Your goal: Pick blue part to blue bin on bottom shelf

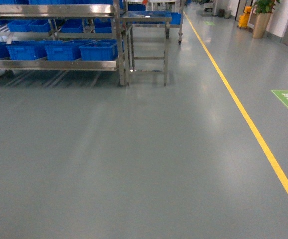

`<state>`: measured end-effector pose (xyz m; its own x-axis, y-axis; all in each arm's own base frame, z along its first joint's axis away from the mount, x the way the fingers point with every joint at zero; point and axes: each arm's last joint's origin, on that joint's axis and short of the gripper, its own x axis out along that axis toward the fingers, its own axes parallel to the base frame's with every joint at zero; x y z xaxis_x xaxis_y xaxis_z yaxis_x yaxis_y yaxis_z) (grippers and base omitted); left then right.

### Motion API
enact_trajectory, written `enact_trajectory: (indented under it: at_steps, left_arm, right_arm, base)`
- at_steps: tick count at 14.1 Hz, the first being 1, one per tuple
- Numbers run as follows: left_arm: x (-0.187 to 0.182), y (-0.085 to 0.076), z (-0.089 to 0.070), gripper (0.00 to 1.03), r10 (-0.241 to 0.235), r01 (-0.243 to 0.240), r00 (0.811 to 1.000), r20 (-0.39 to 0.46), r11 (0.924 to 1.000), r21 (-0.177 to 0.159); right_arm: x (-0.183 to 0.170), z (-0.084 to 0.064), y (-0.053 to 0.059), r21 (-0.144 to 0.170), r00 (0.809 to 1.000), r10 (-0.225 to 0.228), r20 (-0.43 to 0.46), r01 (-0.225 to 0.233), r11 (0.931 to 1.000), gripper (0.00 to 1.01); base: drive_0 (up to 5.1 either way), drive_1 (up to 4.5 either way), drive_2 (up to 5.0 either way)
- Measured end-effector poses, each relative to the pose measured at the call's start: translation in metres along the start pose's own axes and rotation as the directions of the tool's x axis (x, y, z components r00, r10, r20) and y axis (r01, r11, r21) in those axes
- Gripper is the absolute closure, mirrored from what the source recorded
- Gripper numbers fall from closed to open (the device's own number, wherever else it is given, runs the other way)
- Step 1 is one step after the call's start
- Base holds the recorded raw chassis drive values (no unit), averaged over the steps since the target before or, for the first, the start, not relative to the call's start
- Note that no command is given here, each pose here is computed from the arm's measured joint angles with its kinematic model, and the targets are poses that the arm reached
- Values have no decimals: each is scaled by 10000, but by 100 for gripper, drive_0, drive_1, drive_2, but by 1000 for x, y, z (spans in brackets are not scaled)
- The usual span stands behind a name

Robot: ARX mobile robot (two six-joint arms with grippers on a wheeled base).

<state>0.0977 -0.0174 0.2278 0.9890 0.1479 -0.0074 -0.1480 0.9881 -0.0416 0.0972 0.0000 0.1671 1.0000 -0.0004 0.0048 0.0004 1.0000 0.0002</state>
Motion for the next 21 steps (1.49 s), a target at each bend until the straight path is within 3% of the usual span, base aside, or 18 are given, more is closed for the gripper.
enact_trajectory:
  at_steps: [21]
  left_arm:
    - [0, 0, 0, 59, -1, 1, 10000, 31, 10000, -15]
  right_arm:
    - [0, 0, 0, 4, 10000, 0, 23, 0, 10000, 3]
  base:
    - [-7, 410, -424]
